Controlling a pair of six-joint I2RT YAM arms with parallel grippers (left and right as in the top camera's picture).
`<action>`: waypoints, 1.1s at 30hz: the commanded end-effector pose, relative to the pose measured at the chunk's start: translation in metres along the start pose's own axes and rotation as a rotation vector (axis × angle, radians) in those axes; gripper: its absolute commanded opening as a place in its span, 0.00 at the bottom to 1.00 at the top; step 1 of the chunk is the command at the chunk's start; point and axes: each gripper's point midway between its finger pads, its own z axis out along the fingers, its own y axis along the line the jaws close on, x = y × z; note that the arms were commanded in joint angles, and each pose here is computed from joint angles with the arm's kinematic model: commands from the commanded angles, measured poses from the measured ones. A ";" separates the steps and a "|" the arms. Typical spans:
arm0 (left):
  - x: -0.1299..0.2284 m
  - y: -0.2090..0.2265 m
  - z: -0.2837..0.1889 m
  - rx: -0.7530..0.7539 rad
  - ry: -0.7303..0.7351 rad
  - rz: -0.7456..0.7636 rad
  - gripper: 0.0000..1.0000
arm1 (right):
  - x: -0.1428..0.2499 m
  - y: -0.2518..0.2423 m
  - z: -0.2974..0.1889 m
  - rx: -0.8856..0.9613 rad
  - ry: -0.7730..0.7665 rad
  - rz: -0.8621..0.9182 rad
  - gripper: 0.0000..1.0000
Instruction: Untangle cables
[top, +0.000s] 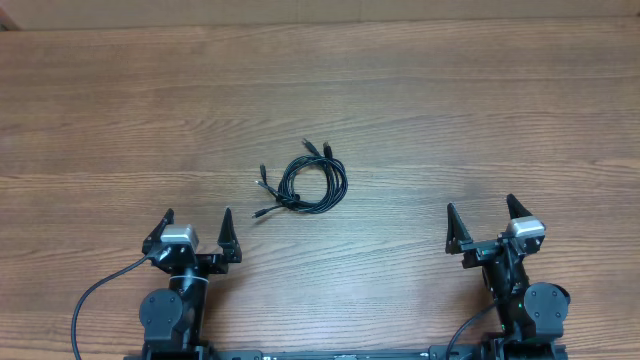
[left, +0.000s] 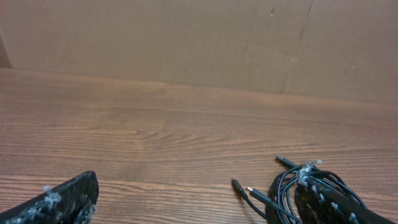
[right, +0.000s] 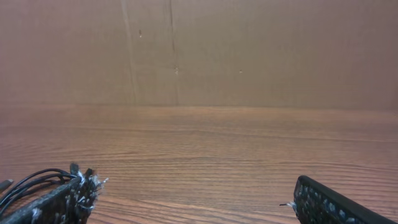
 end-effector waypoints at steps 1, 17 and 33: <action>0.000 0.001 0.000 -0.007 -0.005 0.019 1.00 | 0.002 -0.001 0.000 0.004 -0.003 -0.002 1.00; -0.028 -0.001 -0.002 0.000 -0.120 0.026 1.00 | 0.002 -0.001 0.000 0.004 -0.003 -0.002 1.00; -0.230 -0.031 -0.103 0.064 -0.810 0.107 1.00 | 0.002 -0.001 0.000 0.004 -0.003 -0.002 1.00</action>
